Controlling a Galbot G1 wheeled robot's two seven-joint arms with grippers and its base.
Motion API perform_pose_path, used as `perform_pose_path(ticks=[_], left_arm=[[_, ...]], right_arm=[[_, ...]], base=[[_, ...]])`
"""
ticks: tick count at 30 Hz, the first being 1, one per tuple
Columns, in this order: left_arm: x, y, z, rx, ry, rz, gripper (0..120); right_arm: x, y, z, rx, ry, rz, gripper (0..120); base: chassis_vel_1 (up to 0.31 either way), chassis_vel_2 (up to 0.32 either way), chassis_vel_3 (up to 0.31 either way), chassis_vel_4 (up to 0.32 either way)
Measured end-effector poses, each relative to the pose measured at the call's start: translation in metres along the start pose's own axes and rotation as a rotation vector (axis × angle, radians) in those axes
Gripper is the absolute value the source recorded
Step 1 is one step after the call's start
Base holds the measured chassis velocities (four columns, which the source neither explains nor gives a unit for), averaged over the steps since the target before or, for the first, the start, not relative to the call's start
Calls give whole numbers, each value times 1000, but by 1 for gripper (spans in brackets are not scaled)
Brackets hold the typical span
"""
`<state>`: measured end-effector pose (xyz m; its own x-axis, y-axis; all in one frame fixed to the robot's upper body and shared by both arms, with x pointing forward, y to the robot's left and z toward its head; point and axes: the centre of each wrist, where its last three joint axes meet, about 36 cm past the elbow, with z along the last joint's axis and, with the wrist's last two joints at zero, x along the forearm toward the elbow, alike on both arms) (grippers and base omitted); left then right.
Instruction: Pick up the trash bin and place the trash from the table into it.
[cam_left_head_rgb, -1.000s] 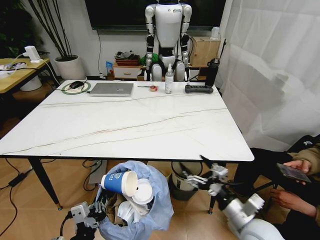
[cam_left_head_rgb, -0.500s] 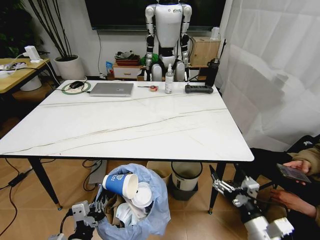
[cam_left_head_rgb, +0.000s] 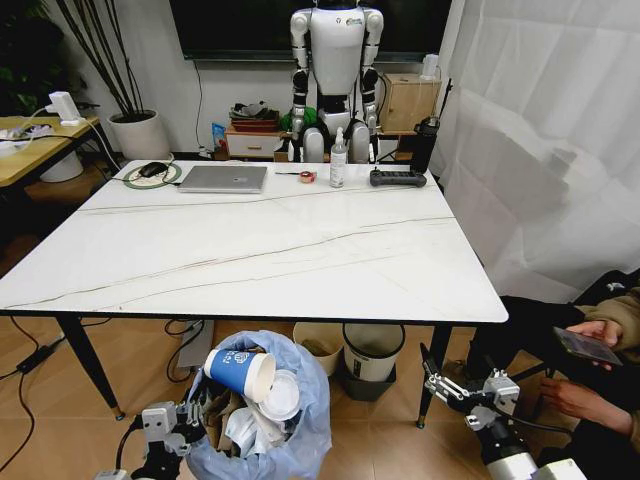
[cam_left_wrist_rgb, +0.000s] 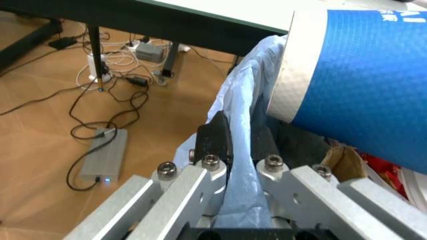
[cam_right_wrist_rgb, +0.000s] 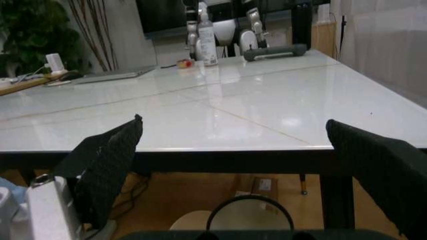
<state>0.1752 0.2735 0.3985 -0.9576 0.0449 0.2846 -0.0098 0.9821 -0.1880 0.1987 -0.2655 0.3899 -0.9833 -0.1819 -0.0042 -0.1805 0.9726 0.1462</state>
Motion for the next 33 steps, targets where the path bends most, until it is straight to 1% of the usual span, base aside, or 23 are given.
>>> perform_pose_path(ticks=[9,12,18,33], left_arm=[[0,0,0,19,-21,-6,0],[0,-4,4,47,-5,-1,0],[0,-5,13,73,25,-9,0],[-4,-10,20,96,39,-17,0]], right_arm=[[-1,0,0,-1,0,-2,100],[-1,0,0,-2,0,-2,100],[-1,0,0,-2,1,-2,100],[-1,0,0,-3,1,-2,100]], base=[[0,0,0,0],[0,0,0,0],[0,0,0,0],[0,0,0,0]])
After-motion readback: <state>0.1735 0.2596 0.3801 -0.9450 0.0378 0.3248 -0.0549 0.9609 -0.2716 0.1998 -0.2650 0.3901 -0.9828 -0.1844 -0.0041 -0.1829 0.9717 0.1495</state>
